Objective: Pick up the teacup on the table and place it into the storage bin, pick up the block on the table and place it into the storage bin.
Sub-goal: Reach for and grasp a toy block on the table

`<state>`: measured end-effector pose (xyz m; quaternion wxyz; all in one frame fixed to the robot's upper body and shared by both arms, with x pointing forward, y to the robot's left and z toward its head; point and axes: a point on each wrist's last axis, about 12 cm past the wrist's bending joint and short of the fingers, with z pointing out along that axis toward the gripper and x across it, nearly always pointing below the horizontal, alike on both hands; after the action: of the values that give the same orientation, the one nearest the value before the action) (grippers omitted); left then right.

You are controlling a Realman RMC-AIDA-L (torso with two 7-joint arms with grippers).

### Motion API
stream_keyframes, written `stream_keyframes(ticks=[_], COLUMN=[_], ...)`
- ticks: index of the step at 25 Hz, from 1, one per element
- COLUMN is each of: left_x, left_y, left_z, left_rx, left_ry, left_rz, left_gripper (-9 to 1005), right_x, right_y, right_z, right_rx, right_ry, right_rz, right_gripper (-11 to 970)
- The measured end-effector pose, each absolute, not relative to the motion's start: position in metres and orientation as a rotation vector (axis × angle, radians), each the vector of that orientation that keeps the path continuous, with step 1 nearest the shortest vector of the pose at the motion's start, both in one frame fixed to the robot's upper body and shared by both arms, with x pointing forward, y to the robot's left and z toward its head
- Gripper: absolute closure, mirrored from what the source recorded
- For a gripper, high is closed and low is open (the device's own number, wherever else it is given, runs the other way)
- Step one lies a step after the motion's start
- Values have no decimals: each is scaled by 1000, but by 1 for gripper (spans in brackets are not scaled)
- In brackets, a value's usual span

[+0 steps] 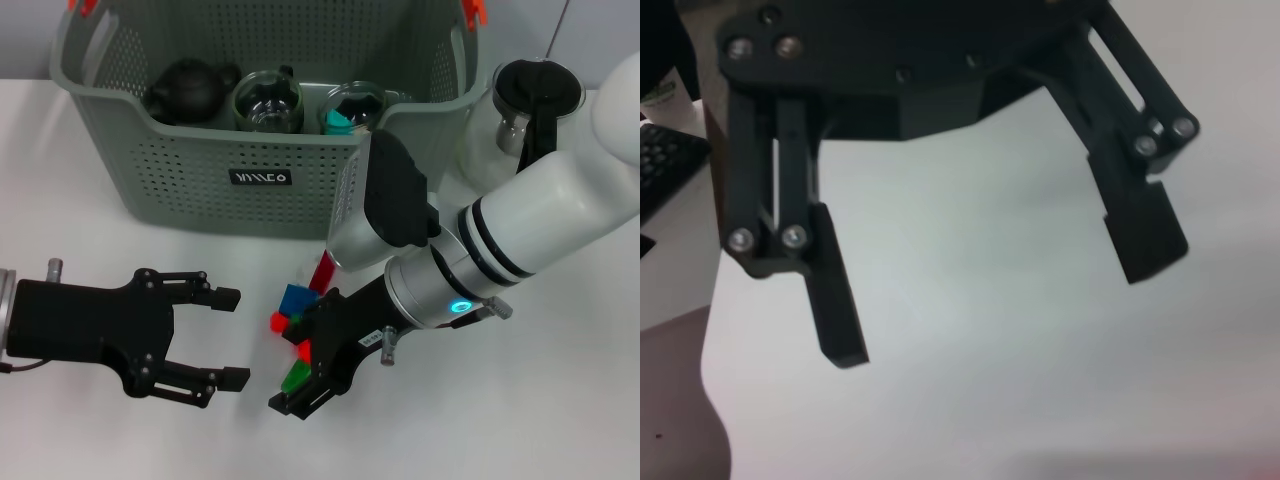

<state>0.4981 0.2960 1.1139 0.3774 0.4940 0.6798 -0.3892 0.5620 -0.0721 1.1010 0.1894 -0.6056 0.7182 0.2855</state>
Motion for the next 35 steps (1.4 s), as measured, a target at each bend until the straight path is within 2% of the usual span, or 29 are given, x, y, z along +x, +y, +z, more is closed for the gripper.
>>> stream_keyframes(ticks=[35], left_x=[498], left_y=[294], left_z=[1113], left_rx=[1259], left_ry=[1736], left_rz=[-1004], left_gripper=[123], right_x=[562], right_y=[-72], right_z=[1092], right_rx=[-1698], right_ry=[2030], right_rz=[775], right_gripper=[31])
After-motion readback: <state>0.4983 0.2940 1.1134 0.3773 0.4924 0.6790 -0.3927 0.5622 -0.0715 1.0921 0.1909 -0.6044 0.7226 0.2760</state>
